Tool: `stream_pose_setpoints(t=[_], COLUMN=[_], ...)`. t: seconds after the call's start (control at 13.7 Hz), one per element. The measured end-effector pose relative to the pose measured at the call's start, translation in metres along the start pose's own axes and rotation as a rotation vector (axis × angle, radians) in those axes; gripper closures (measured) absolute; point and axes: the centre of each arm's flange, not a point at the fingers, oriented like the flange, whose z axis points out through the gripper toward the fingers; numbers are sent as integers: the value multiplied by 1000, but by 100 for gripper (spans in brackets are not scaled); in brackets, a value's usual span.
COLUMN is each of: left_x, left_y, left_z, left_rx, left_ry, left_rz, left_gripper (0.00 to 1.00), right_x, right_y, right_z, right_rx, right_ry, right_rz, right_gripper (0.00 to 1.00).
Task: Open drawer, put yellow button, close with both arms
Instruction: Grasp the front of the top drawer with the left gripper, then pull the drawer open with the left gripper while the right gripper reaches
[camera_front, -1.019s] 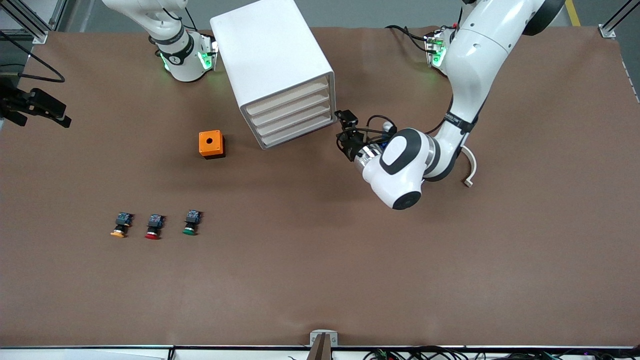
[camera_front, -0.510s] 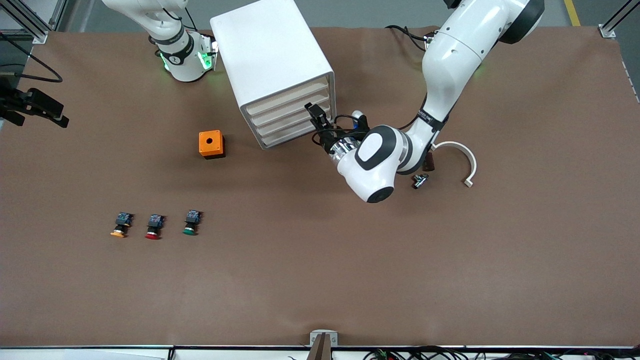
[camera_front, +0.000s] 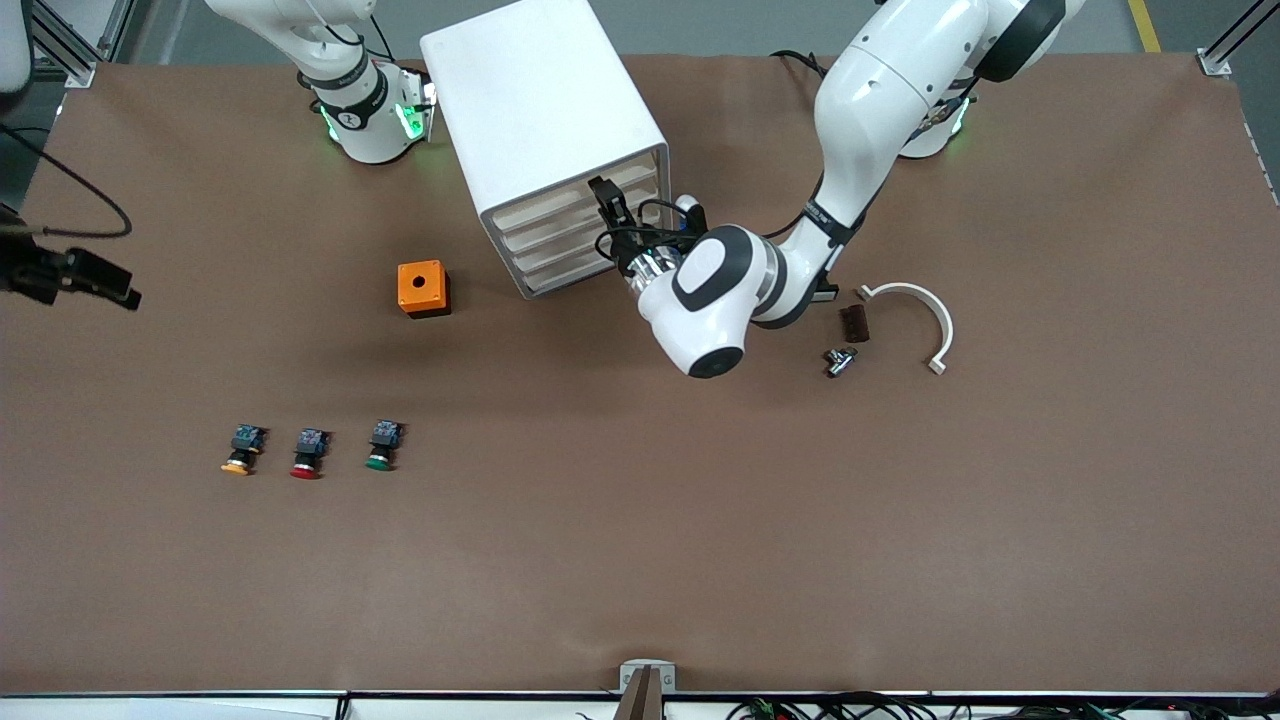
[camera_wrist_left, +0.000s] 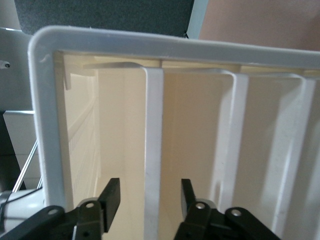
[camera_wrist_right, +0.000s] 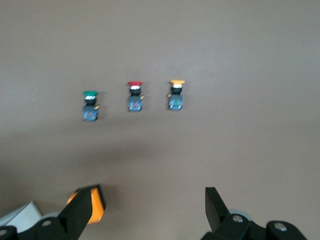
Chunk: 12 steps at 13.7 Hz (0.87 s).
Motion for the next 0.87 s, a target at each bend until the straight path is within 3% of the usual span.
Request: stream_pose_setpoints(t=[0.22, 0.29, 0.58, 0.87], left_x=[-1, -1, 2, 17], left_y=[0, 1, 6, 24], left_z=[2, 1, -19, -99], left_rx=[-3, -3, -21, -80], left_ry=[2, 1, -30, -174], left_rz=[4, 9, 9, 47], left_gripper=[80, 85, 85, 84], right_x=[43, 51, 73, 81], right_y=[32, 37, 37, 44], right_z=[79, 97, 146, 220], right_rx=[-10, -12, -21, -27], right_ry=[-3, -1, 52, 101], right_rz=[36, 41, 40, 49], right_gripper=[0, 0, 0, 0])
